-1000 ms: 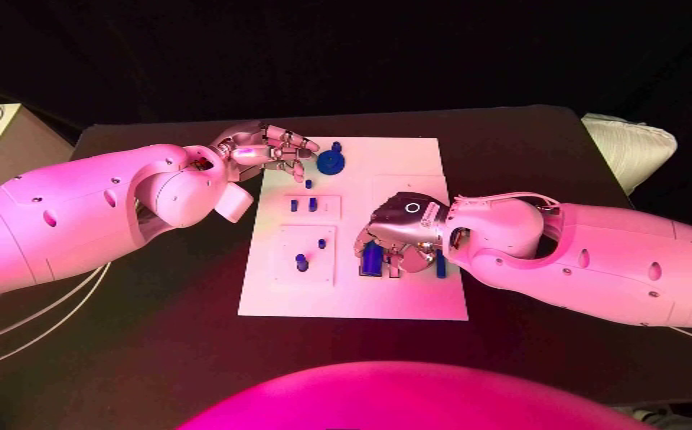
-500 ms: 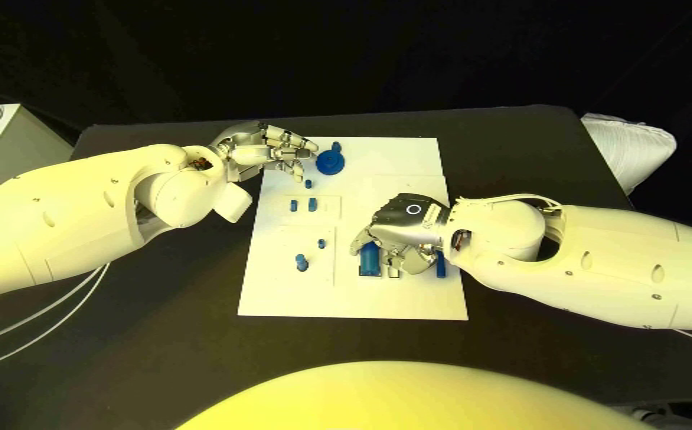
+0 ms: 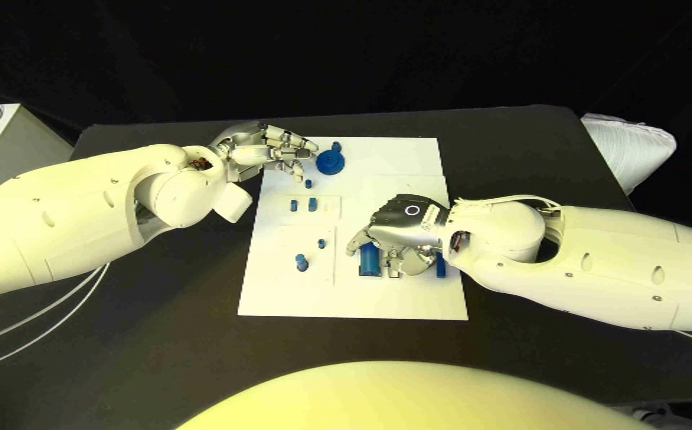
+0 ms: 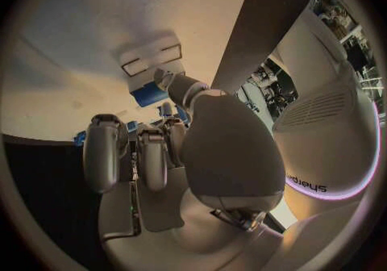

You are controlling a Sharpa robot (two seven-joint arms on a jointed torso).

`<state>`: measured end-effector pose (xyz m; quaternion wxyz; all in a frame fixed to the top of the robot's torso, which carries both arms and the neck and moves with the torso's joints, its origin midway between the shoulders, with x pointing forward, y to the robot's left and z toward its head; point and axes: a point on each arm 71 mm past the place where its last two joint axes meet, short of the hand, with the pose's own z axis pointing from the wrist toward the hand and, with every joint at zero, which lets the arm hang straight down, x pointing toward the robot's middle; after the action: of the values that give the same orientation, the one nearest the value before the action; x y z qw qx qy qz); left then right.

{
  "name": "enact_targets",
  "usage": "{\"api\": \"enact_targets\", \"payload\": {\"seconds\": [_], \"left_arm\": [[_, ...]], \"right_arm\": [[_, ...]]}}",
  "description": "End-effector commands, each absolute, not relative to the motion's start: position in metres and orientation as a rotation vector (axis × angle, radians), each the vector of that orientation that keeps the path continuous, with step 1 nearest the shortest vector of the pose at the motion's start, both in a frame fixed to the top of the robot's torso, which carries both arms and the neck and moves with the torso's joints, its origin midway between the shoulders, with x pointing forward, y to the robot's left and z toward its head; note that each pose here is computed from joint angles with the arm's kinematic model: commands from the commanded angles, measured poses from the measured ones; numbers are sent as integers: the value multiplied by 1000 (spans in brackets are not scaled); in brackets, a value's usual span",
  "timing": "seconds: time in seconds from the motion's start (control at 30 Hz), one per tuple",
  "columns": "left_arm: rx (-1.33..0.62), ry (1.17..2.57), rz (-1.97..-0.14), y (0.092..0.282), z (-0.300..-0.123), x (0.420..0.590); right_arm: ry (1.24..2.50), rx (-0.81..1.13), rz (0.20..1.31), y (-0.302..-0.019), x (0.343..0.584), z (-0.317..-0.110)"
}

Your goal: Assemble the parts on the task board

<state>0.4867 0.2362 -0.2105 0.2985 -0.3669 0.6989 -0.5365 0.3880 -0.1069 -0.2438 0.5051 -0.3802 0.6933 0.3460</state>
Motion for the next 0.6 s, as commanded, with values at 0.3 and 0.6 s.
{"api": "enact_targets", "payload": {"seconds": [0.3,0.6], "left_arm": [[-966,1862,-1442,235,-210,486],[-966,1862,-1441,235,-210,486]], "right_arm": [[1623,-814,880,-119,384,-233],[1631,-509,979,-135,390,-222]]}}
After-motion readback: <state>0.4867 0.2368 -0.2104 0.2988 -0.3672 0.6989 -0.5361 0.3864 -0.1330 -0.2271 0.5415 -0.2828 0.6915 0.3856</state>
